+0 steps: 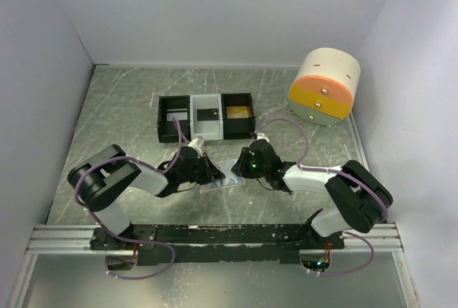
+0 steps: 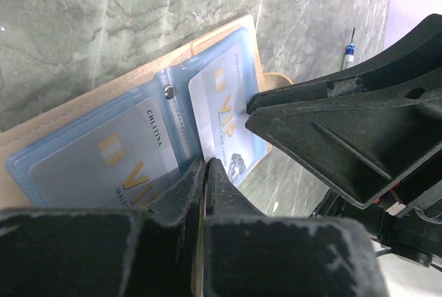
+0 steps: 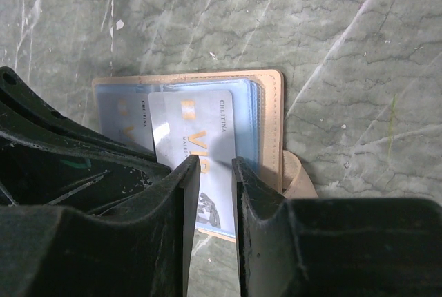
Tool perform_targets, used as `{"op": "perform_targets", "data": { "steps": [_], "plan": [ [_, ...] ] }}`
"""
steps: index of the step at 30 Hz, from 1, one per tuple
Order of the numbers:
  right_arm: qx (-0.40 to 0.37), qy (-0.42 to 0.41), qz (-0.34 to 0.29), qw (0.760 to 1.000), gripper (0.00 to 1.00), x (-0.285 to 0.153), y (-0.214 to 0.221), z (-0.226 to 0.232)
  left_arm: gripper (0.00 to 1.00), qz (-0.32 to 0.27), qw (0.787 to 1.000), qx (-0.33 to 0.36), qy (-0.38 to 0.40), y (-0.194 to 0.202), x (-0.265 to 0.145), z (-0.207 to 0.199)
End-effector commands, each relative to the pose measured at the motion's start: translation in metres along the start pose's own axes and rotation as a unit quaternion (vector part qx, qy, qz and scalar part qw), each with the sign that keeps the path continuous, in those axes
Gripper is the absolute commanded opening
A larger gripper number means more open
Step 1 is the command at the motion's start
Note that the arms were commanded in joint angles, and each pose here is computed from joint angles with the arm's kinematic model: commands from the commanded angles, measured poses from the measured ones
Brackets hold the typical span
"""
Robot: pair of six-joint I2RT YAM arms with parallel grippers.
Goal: Take the credit cards out of the card holder
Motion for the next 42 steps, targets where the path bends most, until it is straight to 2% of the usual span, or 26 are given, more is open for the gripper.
{"op": "perform_targets", "data": {
  "steps": [1, 7, 15, 22, 28, 35, 42],
  "plan": [
    [-0.002, 0.059, 0.076, 0.995, 0.27, -0.007, 0.035, -0.026, 0.07, 0.000, 1.000, 0.016, 0.009, 0.000, -0.002, -0.006],
    [-0.007, 0.066, 0.076, 0.995, 0.27, -0.007, 0.035, -0.027, 0.07, -0.007, 0.999, 0.031, -0.024, -0.003, -0.009, -0.002],
    [-0.008, 0.058, 0.075, 0.995, 0.27, -0.009, 0.032, -0.024, 0.07, 0.005, 0.999, 0.038, -0.028, -0.001, -0.010, -0.002],
    [-0.040, -0.033, 0.007, 0.999, 0.34, -0.026, -0.001, 0.008, 0.10, 0.004, 0.999, 0.038, -0.035, -0.002, -0.010, -0.001],
    [-0.063, -0.056, 0.026, 0.996, 0.35, -0.023, -0.007, 0.018, 0.10, 0.003, 0.999, 0.036, -0.026, -0.003, -0.011, -0.006],
    [-0.052, -0.005, 0.069, 0.996, 0.34, -0.005, 0.008, 0.001, 0.15, 0.000, 0.999, 0.043, -0.027, -0.005, -0.012, -0.009],
    [-0.046, 0.023, 0.067, 0.996, 0.31, -0.008, 0.018, -0.011, 0.28, -0.007, 1.000, 0.020, 0.004, -0.002, -0.013, -0.008]
  ]
}}
Point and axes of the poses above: each gripper's point midway between its finger pads, its own x axis out along the fingers, its own z axis along the line the jaws close on, y = z × x, the point moved 6 cm from there along -x, back along the fingers, and after that the axes turned 9 degrees about -x, right-handed, at the moved point
